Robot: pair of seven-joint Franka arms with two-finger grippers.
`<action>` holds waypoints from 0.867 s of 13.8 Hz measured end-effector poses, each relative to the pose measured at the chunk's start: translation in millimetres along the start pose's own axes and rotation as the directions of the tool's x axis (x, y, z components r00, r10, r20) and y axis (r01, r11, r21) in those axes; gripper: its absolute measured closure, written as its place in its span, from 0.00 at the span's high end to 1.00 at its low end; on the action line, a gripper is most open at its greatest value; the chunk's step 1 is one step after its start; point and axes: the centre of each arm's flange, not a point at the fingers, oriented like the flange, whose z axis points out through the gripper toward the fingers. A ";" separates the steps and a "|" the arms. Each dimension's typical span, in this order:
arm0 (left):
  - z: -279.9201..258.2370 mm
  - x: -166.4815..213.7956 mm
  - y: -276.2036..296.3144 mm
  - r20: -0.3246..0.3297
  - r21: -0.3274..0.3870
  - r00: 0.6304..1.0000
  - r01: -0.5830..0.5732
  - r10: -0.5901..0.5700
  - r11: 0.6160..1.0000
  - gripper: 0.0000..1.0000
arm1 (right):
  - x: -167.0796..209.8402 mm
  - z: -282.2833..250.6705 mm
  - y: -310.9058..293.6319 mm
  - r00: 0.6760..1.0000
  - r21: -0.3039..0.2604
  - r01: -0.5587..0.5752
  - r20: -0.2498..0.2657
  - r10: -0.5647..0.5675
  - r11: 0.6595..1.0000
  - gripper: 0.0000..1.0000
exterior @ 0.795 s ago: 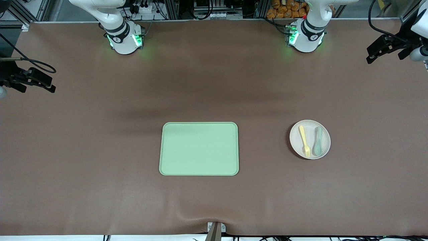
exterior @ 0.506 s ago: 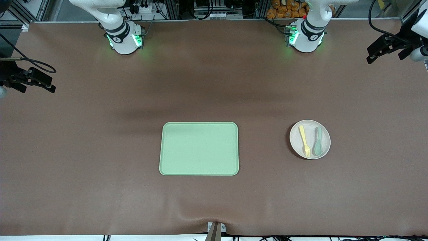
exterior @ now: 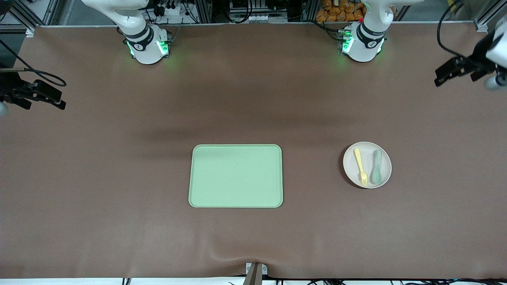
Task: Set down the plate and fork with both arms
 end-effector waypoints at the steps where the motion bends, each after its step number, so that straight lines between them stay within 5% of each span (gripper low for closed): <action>1: 23.7 20.9 -13.3 0.002 -0.005 1.000 -0.005 0.005 1.000 1.00 | 0.0 0.1 0.1 1.000 0.000 0.000 0.000 0.000 1.000 1.00; 6: 171.9 95.0 -47.9 0.014 -0.022 1.000 0.002 -0.002 1.000 1.00 | -0.1 0.1 0.3 1.000 0.000 0.000 0.001 0.000 1.000 1.00; 12: 347.3 92.4 -33.8 -0.040 -0.038 0.999 -0.014 0.012 0.999 1.00 | -0.2 0.1 0.6 1.000 0.000 -0.001 0.002 0.001 1.000 1.00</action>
